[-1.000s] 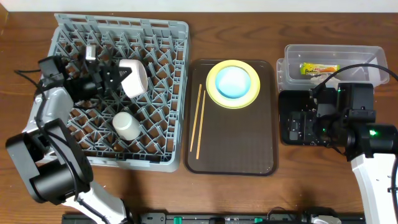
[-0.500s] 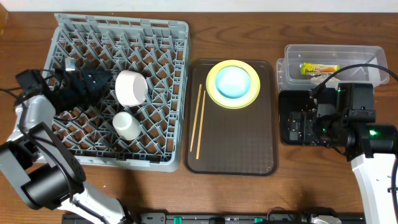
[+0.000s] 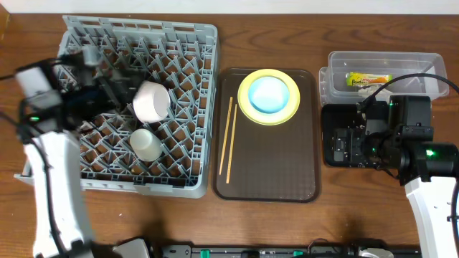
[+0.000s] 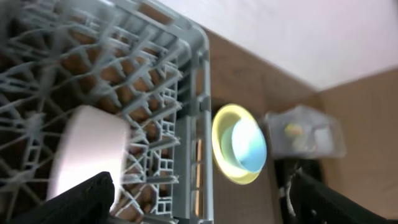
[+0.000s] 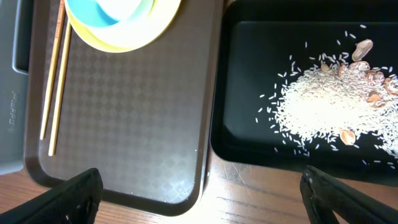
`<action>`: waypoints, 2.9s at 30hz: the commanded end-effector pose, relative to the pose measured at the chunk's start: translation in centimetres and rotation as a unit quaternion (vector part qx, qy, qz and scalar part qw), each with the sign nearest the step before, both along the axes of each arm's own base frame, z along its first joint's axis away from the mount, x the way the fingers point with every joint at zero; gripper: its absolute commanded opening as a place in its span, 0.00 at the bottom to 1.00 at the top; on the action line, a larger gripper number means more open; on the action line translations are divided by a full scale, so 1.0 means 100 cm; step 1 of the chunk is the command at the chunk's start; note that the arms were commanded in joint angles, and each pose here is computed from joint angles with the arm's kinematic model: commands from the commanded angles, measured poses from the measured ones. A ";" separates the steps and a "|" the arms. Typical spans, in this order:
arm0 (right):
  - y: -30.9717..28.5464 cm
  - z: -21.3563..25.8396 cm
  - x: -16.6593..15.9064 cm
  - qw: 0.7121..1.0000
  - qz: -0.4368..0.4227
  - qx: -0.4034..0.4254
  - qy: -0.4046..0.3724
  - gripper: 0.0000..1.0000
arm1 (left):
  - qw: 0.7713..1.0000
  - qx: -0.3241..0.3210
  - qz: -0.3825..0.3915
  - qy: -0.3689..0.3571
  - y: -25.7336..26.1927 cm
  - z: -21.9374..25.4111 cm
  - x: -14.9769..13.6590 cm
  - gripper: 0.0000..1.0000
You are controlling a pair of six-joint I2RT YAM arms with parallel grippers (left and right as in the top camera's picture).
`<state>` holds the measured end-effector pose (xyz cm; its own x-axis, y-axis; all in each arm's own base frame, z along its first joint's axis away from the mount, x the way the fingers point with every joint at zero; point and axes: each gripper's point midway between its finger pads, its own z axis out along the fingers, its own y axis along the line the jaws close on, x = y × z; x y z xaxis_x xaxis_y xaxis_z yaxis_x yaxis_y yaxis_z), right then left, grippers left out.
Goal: Sort waste into correct bins and load items into the dishwasher
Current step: 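Reach the left gripper to the blue bowl and grasp its rim, then carry the blue bowl with the left gripper into the dish rack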
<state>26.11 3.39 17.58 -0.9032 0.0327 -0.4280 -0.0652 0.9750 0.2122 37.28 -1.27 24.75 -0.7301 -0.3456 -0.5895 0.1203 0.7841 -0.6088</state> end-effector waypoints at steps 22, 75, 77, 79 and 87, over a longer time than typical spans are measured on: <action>-0.012 0.002 0.000 1.000 -0.020 -0.021 0.003 0.99 | 0.930 0.279 -0.235 -0.039 -0.277 -0.063 0.036 0.92; -0.011 0.001 -0.004 1.000 -0.020 -0.021 0.011 0.99 | 0.925 0.281 -0.251 -0.034 -0.290 -0.075 0.029 0.06; -0.011 0.001 -0.004 1.000 -0.020 -0.021 0.010 0.99 | 0.933 0.273 -0.229 -0.050 -0.273 -0.050 0.035 0.06; -0.011 0.002 -0.002 1.000 -0.020 -0.021 0.007 0.99 | 0.941 0.258 -0.212 -0.060 -0.254 -0.028 0.040 0.06; -0.012 0.002 -0.002 1.000 -0.020 -0.021 0.007 0.99 | 0.965 0.077 -0.241 -0.063 -0.193 0.016 0.054 0.06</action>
<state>25.49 2.65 17.11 -0.9159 0.0339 -0.3999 -0.0399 0.9838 0.1748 43.13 -21.30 25.30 -0.6694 0.1759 -0.7218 0.5000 0.8252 -0.2627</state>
